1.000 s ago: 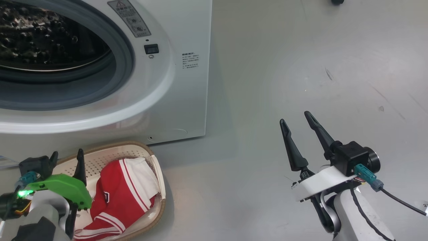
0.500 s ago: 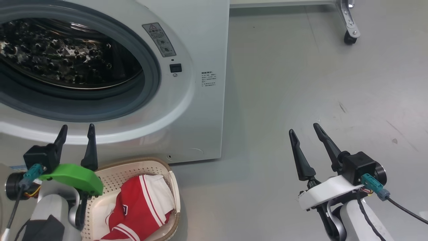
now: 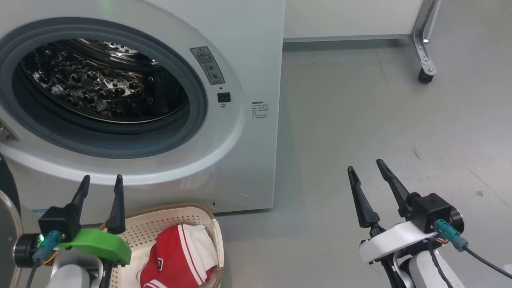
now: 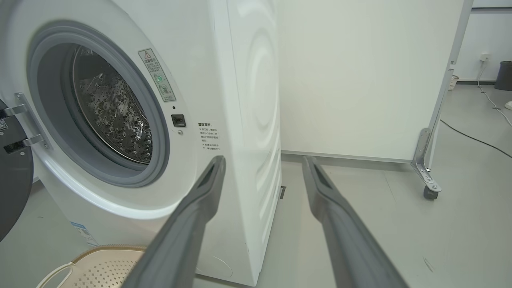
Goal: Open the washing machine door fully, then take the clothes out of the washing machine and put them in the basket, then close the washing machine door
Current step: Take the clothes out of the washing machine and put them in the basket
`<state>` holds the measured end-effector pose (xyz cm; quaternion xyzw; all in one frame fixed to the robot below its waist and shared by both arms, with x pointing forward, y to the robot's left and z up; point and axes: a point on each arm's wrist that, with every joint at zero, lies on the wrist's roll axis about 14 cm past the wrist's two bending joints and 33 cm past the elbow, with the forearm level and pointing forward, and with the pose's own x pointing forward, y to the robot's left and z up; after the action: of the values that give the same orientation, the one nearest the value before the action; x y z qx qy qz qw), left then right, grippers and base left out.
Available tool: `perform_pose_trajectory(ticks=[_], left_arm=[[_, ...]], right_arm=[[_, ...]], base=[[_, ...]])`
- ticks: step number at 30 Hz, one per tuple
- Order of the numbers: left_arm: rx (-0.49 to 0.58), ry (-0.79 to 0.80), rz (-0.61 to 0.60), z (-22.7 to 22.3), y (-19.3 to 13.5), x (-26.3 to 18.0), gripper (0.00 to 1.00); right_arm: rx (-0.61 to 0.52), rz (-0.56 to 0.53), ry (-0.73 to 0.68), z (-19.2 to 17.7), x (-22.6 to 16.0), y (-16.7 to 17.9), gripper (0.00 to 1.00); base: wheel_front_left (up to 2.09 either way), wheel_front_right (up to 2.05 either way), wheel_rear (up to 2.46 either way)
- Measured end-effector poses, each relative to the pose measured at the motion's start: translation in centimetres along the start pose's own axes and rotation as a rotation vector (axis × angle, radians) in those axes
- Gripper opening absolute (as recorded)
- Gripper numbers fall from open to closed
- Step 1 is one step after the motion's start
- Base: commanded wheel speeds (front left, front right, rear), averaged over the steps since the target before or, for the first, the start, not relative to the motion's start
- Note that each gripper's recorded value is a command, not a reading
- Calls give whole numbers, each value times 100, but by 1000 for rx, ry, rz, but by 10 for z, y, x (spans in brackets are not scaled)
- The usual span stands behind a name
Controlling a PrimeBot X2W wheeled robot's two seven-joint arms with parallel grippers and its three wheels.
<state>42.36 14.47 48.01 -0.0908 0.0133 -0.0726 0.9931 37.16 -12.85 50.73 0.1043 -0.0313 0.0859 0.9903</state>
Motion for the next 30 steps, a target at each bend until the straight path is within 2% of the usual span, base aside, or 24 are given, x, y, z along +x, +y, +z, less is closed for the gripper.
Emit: perform_pose_trajectory(ticks=[11, 30], left_arm=[[-16, 8, 19, -7, 1, -26, 100], [-29, 1, 13, -8, -3, -35, 100]], right_arm=[[5, -8, -6, 2, -10, 0, 100], [10, -13, -7, 2, -14, -1, 100]], base=[[0, 0, 0], [0, 0, 0]])
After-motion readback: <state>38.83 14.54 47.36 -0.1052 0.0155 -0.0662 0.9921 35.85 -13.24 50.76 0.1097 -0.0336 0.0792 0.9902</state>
